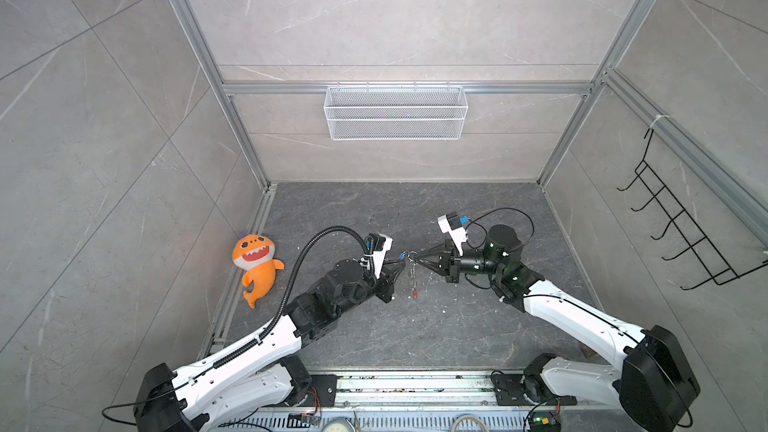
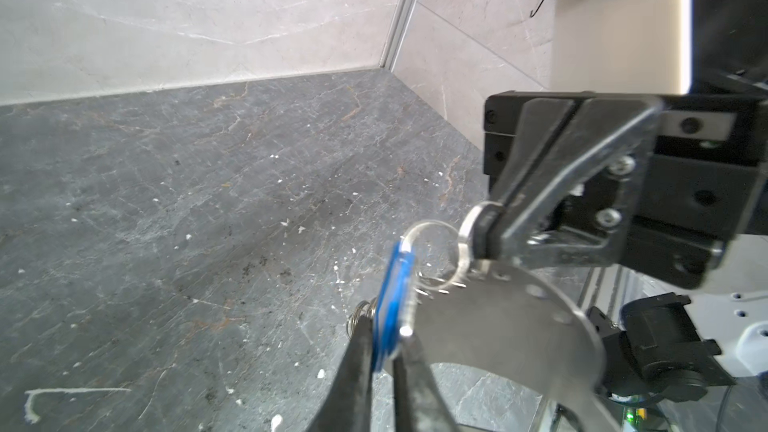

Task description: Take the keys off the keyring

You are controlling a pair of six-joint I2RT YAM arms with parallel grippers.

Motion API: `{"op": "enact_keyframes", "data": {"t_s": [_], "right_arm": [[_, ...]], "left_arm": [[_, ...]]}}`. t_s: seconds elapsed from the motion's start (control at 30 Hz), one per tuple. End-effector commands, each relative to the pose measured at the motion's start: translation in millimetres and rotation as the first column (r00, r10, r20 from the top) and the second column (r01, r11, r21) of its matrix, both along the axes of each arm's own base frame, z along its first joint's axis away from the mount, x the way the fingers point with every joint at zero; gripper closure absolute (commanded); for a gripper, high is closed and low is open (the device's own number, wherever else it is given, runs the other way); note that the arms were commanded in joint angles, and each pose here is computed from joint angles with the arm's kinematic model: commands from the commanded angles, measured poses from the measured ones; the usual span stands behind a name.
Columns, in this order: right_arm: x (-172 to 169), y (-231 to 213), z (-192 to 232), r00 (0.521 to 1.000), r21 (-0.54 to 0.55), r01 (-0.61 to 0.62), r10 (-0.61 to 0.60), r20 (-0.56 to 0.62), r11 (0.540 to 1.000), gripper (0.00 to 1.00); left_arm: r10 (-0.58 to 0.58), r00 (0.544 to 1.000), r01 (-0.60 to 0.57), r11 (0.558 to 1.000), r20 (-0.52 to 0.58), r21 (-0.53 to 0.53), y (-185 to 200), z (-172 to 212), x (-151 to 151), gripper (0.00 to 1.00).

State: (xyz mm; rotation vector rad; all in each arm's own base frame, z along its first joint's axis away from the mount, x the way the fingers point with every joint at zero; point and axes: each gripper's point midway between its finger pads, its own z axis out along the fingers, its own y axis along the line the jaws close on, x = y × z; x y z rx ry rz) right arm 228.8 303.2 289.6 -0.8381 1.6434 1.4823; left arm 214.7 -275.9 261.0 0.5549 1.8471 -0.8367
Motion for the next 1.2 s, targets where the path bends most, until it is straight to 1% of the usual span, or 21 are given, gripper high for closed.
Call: {"op": "enact_keyframes", "data": {"t_s": [0.0,0.07,0.4,0.53,0.8,0.9,1.17], "right_arm": [[-5,-2,2,1.000,0.002,-0.013,0.013,0.013,1.000,1.00],[-5,-2,2,1.000,-0.003,-0.013,0.013,0.015,1.000,1.00],[-3,-1,-6,1.000,-0.035,-0.018,0.018,-0.010,0.999,1.00],[-3,0,-10,1.000,-0.055,-0.020,0.018,-0.024,0.998,1.00],[-6,1,-17,0.998,-0.067,-0.041,0.037,-0.049,0.997,1.00],[-8,4,-18,0.997,-0.057,-0.057,0.053,-0.056,0.997,1.00],[-16,13,-23,0.992,-0.022,-0.095,0.093,-0.084,0.995,1.00]], "left_arm": [[0.028,0.998,-0.026,0.999,0.059,-0.044,6,30,3,0.95],[0.029,0.998,-0.026,0.999,0.061,-0.044,8,32,1,1.00],[0.050,0.994,-0.049,0.999,0.097,-0.018,21,47,-3,1.00],[0.026,0.994,-0.027,1.000,0.104,0.007,18,53,-6,1.00],[-0.006,0.994,-0.008,0.991,0.105,0.133,17,61,-9,1.00],[-0.029,0.995,0.013,0.986,0.093,0.168,13,63,-10,1.00],[-0.044,0.994,0.019,0.970,0.097,0.244,10,73,-7,1.00]]}}
